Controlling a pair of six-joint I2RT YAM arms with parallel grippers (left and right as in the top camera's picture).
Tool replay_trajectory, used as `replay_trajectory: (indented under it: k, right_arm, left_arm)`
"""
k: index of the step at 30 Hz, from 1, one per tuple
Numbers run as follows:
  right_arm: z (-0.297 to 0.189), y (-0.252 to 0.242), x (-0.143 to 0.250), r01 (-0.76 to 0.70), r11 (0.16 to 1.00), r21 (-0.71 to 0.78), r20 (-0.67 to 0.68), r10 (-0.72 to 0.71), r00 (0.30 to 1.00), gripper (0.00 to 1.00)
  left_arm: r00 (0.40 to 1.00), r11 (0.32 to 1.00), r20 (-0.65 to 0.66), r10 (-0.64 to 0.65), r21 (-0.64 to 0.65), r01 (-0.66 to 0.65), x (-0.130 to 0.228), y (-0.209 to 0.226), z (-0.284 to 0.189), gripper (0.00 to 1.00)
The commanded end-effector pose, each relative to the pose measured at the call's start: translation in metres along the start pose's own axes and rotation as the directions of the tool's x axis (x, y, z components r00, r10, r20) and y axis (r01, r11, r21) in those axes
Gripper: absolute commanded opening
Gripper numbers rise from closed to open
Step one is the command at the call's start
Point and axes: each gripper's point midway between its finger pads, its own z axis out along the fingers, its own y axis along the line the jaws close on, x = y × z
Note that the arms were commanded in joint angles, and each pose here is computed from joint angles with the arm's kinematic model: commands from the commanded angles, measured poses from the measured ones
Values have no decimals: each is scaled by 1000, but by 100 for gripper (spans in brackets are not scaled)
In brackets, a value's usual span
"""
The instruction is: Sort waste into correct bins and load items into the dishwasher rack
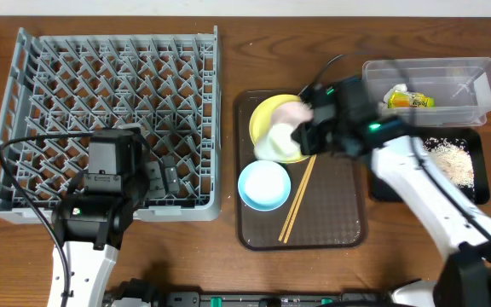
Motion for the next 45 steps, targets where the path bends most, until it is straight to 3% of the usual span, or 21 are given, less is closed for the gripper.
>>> replay_trajectory:
  k: [1, 4, 7, 14, 17, 21, 33, 45]
  right_arm:
    - [-24, 11, -18, -84, 983, -164, 40, 92, 995, 1]
    - [-33, 18, -22, -115, 950, -290, 28, 129, 991, 1]
    - [-42, 36, -26, -89, 904, -418, 28, 111, 993, 1]
    - [-62, 74, -34, 7, 775, -632, 53, 35, 998, 1]
    - [-68, 81, -38, 33, 742, -670, 70, 19, 997, 1]
    - [-78, 93, -41, 86, 686, -722, 99, -21, 995, 1]
    - [-78, 97, -44, 108, 683, -723, 118, -33, 993, 1]
    - [-78, 96, -46, 121, 689, -715, 132, -37, 991, 1]
  left_arm:
    - [999, 972, -9, -47, 231, 48, -8, -43, -6, 100]
    - [996, 882, -53, -67, 463, 84, -16, -86, -10, 100]
    - [990, 785, -117, -76, 605, 132, -21, -114, -13, 100]
    - [965, 372, -259, 40, 900, 226, -39, -176, -39, 100]
    - [953, 261, -286, 101, 932, 252, -43, -189, -45, 100]
    - [941, 222, -309, 136, 935, 275, -44, -204, -43, 100]
    - [946, 111, -234, 223, 971, 214, -42, -247, -76, 98]
    - [951, 106, -212, 225, 976, 192, -42, -247, -76, 69]
